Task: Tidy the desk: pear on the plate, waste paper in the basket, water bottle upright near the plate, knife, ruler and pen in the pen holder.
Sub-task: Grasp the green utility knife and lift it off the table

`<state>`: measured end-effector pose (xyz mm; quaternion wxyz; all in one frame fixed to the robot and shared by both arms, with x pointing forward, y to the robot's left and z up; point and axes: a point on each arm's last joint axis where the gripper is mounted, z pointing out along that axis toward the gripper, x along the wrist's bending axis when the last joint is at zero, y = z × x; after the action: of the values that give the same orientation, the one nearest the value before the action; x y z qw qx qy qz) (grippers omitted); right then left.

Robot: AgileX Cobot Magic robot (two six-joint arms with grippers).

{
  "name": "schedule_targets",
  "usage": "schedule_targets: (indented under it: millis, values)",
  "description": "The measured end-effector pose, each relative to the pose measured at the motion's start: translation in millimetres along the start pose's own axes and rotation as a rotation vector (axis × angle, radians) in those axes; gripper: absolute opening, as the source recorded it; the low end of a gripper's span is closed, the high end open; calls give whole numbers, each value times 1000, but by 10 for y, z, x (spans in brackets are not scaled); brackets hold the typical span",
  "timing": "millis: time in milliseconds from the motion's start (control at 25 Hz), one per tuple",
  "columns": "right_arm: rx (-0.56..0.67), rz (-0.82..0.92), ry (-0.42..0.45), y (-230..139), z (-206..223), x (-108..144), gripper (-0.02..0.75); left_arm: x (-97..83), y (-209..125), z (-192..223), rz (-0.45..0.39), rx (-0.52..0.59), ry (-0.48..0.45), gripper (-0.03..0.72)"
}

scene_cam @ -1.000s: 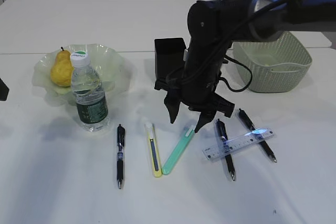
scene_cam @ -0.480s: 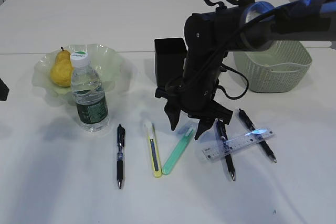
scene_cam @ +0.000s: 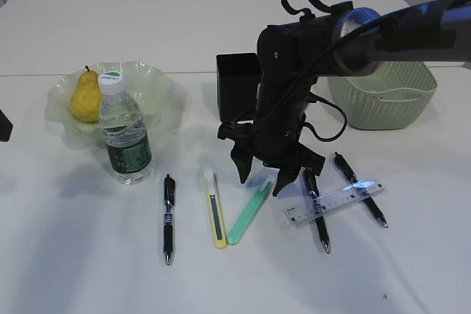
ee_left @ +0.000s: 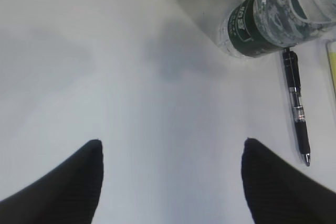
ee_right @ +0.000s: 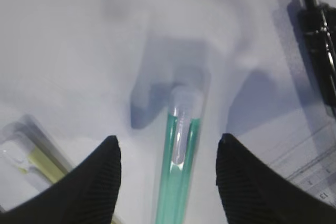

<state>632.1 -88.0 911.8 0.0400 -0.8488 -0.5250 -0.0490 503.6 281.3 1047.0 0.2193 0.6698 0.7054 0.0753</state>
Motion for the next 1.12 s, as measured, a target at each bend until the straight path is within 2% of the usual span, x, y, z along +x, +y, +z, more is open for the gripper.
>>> schedule_targets:
  millis: [760, 840, 1120]
  values:
    - [8, 2, -19, 11, 127, -10, 423, 0, 0, 0, 0, 0, 0, 583]
    - [7, 1, -20, 13, 127, -11, 389, 0, 0, 0, 0, 0, 0, 583]
    - [4, 0, -19, 15, 127, -11, 194, 0, 0, 0, 0, 0, 0, 583]
